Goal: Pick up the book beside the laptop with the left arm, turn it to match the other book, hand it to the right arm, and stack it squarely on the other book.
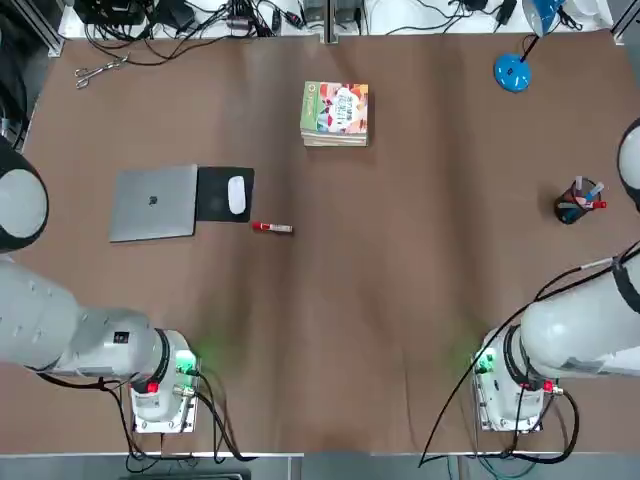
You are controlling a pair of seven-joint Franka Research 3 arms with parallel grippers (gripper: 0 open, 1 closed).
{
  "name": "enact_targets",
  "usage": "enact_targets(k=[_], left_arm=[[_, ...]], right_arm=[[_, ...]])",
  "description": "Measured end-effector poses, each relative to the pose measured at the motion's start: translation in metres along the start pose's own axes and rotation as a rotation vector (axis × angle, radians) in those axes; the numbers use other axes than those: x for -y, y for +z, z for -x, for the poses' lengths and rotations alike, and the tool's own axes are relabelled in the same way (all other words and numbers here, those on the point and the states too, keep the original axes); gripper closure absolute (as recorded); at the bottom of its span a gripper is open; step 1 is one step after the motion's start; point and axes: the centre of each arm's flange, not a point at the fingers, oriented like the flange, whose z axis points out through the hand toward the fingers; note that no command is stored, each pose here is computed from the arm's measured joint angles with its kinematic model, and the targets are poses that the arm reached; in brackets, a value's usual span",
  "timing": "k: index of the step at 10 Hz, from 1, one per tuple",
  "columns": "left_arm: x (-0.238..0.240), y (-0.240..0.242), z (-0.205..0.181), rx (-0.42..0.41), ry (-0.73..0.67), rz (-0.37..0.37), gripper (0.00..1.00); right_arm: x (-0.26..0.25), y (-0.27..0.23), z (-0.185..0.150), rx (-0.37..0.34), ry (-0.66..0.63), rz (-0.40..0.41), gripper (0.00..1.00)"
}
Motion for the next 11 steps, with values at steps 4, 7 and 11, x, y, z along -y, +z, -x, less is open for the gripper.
enact_targets(k=[4,7,11], left_arm=[[0.0,0.0,0.0,0.0,0.0,0.0,0.0],[0.0,0.0,0.0,0.0,0.0,0.0,0.0],[0.0,0.0,0.0,0.0,0.0,0.0,0.0]], right_arm=[[-0.006,-0.045,0.029,0.016,-0.016,0.052,0.0],[-0.009,-0.051,0.035,0.034,-0.011,0.063,0.0],[-0.026,-0.048,0.037,0.071,0.017,0.073,0.0]])
